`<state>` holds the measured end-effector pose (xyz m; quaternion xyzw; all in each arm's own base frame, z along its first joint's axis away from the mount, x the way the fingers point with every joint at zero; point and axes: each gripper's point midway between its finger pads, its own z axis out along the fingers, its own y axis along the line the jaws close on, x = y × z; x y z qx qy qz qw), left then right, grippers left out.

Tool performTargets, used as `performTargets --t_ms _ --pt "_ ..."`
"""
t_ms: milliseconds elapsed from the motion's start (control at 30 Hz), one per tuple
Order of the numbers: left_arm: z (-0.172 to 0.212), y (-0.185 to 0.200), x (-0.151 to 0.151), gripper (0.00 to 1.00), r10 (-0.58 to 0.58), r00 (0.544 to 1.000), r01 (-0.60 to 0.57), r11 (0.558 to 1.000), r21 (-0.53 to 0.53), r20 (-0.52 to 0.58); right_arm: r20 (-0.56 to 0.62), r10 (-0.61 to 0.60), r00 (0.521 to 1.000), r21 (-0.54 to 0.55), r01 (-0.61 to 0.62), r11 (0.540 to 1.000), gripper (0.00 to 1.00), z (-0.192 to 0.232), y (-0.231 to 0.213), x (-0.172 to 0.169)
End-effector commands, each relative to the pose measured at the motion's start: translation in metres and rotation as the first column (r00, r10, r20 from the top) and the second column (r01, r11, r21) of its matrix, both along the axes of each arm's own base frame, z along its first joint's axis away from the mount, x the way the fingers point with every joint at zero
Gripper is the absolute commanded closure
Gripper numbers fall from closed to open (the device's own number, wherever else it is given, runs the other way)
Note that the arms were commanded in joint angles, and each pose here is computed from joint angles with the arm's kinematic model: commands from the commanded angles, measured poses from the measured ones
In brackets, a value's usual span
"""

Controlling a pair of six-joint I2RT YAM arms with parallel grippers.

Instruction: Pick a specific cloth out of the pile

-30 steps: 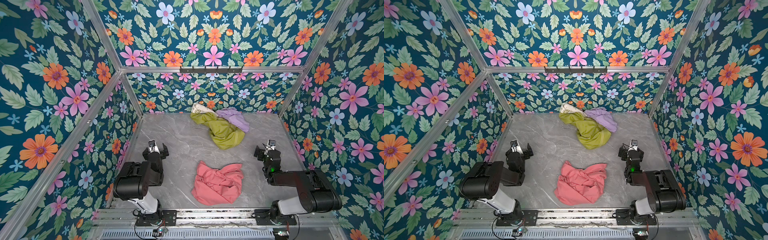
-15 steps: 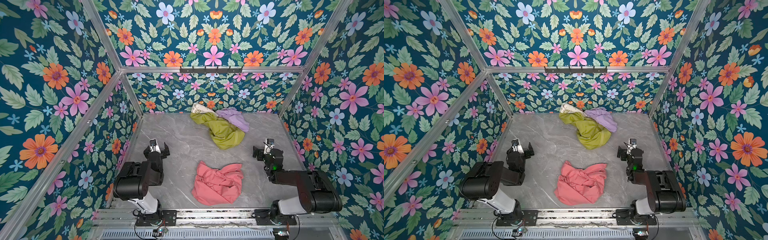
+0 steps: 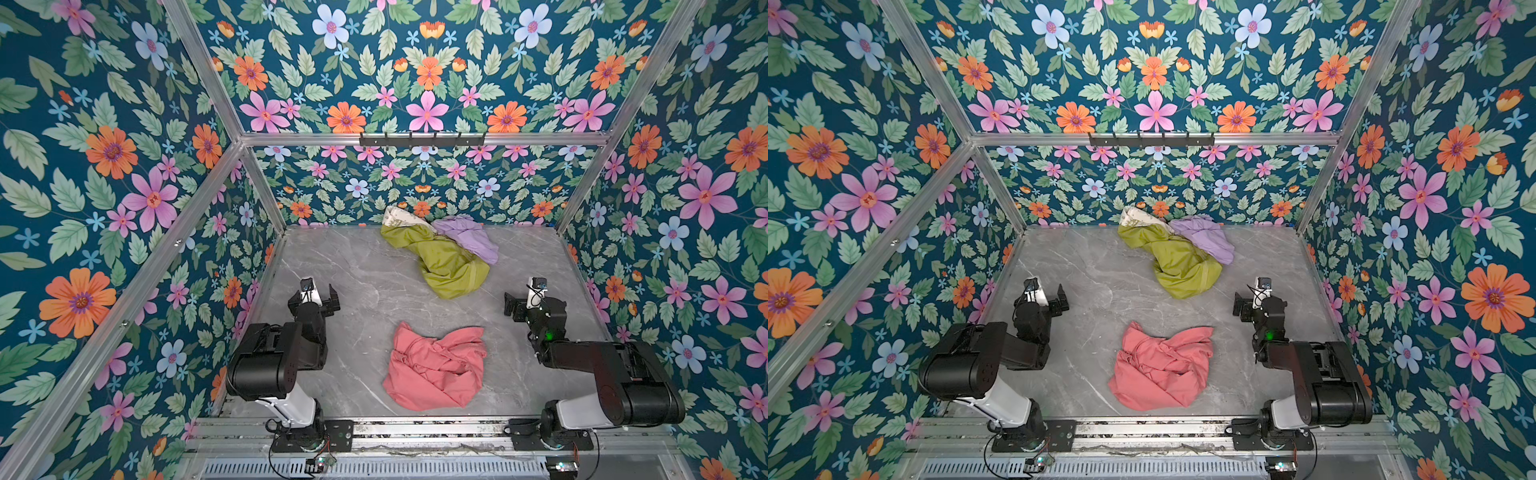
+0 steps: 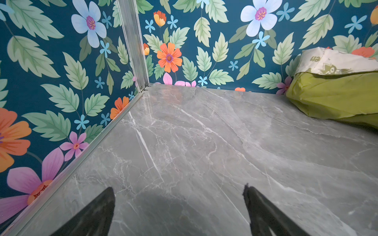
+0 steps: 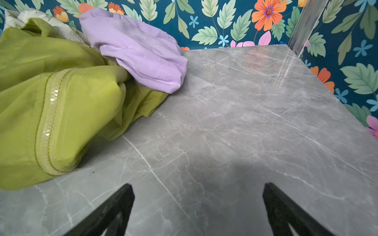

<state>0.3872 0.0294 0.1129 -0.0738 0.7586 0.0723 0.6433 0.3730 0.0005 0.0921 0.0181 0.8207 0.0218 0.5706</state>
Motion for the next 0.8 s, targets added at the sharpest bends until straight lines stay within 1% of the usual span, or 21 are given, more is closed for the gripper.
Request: performTargets --t_ms 0,567,767 --pt "-0.0003 0.0002 0.0018 0.00 -0.004 1.000 0.004 1.000 0.000 -0.004 0.016 0.004 1.000 0.011 -0.005 1.000 0.01 0.0055 0.0000 0.0028" --pt "-0.0011 0.0016 0.0034 0.00 -0.011 1.000 0.011 1.000 -0.013 -0.008 0.013 0.006 1.000 0.014 -0.006 1.000 0.01 0.0046 -0.0004 0.0024" --pt "0.0020 -0.0004 -0.0028 0.00 -0.022 1.000 0.022 1.000 -0.007 0.014 0.014 0.005 1.000 0.015 -0.006 1.000 0.01 0.0049 -0.0005 0.0025"
